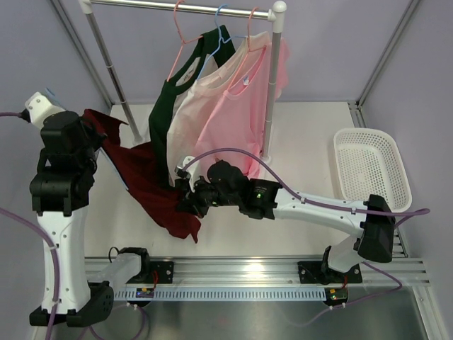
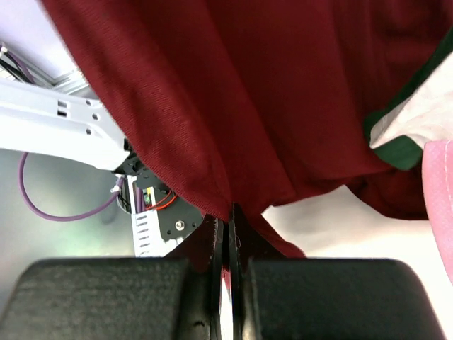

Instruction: Remove the t-shirt from the hanger

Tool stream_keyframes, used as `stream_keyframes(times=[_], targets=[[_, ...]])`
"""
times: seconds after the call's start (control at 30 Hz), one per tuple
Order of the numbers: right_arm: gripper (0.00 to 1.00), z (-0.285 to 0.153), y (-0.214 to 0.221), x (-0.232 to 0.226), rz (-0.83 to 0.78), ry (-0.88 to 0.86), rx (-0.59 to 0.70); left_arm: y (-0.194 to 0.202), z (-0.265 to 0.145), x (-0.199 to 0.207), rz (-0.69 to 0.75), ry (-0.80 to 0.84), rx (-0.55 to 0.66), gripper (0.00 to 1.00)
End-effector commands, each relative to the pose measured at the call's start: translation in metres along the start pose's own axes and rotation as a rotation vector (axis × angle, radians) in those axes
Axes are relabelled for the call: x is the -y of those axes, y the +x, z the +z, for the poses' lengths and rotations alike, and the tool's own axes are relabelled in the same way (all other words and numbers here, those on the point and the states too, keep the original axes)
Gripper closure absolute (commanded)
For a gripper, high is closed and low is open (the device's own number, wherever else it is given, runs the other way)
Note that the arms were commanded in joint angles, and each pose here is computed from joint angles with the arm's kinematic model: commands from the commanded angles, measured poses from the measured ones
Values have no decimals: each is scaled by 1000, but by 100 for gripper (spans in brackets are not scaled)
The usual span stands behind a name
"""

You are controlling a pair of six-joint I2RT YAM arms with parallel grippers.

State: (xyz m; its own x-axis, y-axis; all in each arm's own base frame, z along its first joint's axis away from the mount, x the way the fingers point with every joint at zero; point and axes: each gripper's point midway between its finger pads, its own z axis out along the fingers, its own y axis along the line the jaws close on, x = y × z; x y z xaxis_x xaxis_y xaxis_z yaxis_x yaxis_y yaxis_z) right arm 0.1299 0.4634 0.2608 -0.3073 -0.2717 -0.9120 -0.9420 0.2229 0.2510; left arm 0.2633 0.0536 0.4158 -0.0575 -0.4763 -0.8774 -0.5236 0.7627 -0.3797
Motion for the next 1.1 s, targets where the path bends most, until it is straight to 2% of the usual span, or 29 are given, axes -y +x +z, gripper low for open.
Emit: stream_keyframes(times=[0.0,0.17,0.33,0.47,0.6,0.77,0.87,0.97,1.07], targets=[[100,-1,-36,-12,-32,-26,91,-37,-30,11,-34,105,107,100],[100,-10,-14,-15,15,-43,58,-45,-15,-7,-14,-41,146,100],[100,-31,2,-14,53,-25,64,-37,-3,-1,-43,-47,117,100],[100,-37,-6,-9,30,10,86,-18,-1,25,-34,90,15,100],[100,-31,-27,-8,-1,20,106,-8,-15,35,-22,192,-29,100],[100,-7,-62,-9,-50,15,126,10,-84,65,57,569,-113,100],[100,4,-79,-10,-69,11,137,21,-115,64,81,678,-147,100],[100,6,-82,-8,-72,22,131,40,-130,60,111,716,-242,100],[100,4,-75,-2,-71,51,115,39,-136,59,131,728,-246,100]])
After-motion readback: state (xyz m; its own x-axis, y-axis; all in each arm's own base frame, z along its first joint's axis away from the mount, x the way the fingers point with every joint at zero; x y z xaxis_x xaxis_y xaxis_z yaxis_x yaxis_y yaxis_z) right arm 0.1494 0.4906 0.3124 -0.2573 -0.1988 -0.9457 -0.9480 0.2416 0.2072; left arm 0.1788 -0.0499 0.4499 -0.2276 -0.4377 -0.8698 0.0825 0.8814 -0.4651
